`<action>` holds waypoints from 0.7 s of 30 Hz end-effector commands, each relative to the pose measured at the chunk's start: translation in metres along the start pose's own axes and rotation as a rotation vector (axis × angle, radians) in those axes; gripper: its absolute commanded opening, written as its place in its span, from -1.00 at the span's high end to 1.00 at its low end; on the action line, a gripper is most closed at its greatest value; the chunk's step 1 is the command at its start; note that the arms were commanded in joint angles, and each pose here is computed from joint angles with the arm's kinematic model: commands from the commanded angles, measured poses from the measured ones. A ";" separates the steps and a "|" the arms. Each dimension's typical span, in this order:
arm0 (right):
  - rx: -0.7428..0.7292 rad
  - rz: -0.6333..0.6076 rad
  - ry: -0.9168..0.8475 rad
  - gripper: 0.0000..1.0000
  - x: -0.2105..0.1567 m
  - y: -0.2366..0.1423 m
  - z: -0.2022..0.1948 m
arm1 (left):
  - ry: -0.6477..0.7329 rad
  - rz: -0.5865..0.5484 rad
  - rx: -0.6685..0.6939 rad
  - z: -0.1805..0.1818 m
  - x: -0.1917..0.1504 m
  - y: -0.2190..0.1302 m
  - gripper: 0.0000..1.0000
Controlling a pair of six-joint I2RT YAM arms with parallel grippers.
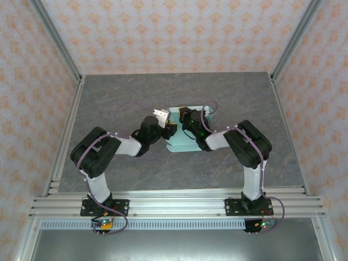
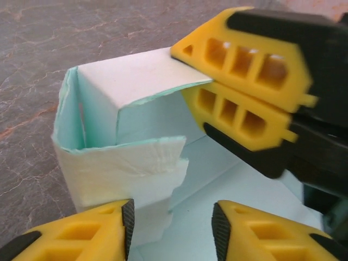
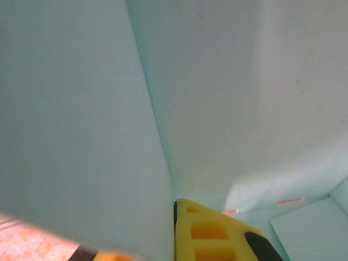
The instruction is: Fold the paper box
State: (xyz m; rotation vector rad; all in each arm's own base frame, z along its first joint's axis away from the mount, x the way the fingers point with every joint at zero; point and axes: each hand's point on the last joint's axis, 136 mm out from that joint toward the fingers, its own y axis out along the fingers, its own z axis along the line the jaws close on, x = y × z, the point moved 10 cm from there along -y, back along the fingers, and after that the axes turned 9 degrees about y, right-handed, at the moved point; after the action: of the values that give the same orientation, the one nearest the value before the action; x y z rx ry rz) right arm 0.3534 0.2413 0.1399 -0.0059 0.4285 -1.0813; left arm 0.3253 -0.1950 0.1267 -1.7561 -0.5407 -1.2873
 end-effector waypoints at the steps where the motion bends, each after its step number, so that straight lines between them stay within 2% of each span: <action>1: -0.071 -0.008 -0.043 0.85 0.000 -0.002 -0.015 | 0.016 -0.107 -0.004 0.005 0.015 -0.020 0.03; 4: -0.073 0.005 -0.042 0.85 -0.001 0.000 -0.016 | -0.002 -0.150 0.029 0.009 0.014 -0.041 0.04; 8: -0.076 0.000 -0.040 0.85 0.000 0.000 -0.019 | -0.022 -0.234 0.154 0.018 0.018 -0.069 0.03; 11: -0.080 0.012 -0.035 0.85 -0.001 0.001 -0.020 | 0.009 -0.207 0.239 0.030 0.020 -0.073 -0.02; 14: -0.083 0.015 -0.033 0.85 -0.001 0.002 -0.021 | 0.070 -0.120 0.160 0.035 0.013 -0.050 -0.02; 17: -0.078 0.016 -0.019 0.85 -0.001 0.004 -0.022 | 0.038 -0.099 0.107 0.038 0.009 -0.030 -0.06; 21: -0.078 0.037 -0.021 0.85 -0.004 0.006 -0.021 | 0.052 -0.095 0.051 0.033 0.017 -0.022 -0.08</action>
State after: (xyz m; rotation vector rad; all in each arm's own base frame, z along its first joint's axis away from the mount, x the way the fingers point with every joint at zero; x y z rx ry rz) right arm 0.3524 0.2456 0.1377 -0.0077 0.4231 -1.0544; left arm 0.3257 -0.1499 0.1337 -1.6477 -0.6506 -1.2823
